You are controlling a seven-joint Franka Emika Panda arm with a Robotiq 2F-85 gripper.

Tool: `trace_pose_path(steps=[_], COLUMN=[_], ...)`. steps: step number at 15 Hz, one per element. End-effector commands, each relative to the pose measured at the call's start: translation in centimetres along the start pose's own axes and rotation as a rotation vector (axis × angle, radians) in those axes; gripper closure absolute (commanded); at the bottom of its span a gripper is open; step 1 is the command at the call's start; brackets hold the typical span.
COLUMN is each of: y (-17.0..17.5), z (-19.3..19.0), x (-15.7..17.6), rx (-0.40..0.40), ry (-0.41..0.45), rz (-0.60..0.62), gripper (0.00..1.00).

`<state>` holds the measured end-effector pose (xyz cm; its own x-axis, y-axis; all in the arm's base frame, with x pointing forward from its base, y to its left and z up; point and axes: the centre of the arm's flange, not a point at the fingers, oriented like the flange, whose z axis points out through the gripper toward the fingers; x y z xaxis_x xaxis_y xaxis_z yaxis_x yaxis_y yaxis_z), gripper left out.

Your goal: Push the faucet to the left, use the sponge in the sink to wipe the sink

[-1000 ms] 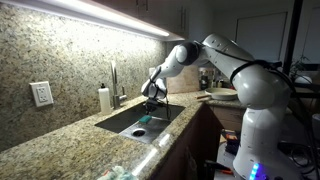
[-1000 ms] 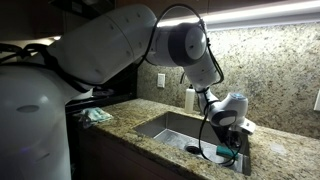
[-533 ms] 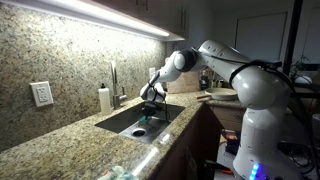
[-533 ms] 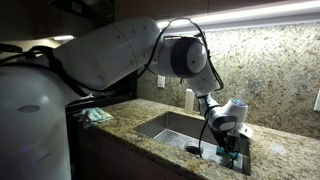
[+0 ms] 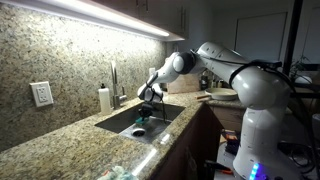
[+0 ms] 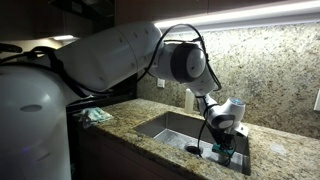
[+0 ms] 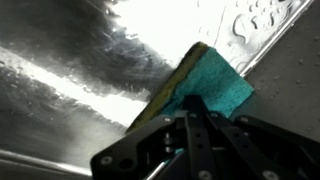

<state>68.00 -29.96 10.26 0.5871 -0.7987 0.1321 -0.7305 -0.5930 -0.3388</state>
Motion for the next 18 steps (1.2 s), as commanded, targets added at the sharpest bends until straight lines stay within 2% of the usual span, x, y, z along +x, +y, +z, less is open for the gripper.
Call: trace_pose_path(steps=[1,5,10,18], y=[-1.7,-3.0,-6.2,-10.7], z=[1.4,1.8,2.2,4.6], x=[-2.7,-4.4,-7.5,-13.8], rx=[0.017,0.030,0.084,0.178], ry=[-0.083,-0.125,-0.175,-0.313], rz=[-0.054,-0.095,-0.205,-0.349], gripper=[1.00,1.00,1.00,1.00])
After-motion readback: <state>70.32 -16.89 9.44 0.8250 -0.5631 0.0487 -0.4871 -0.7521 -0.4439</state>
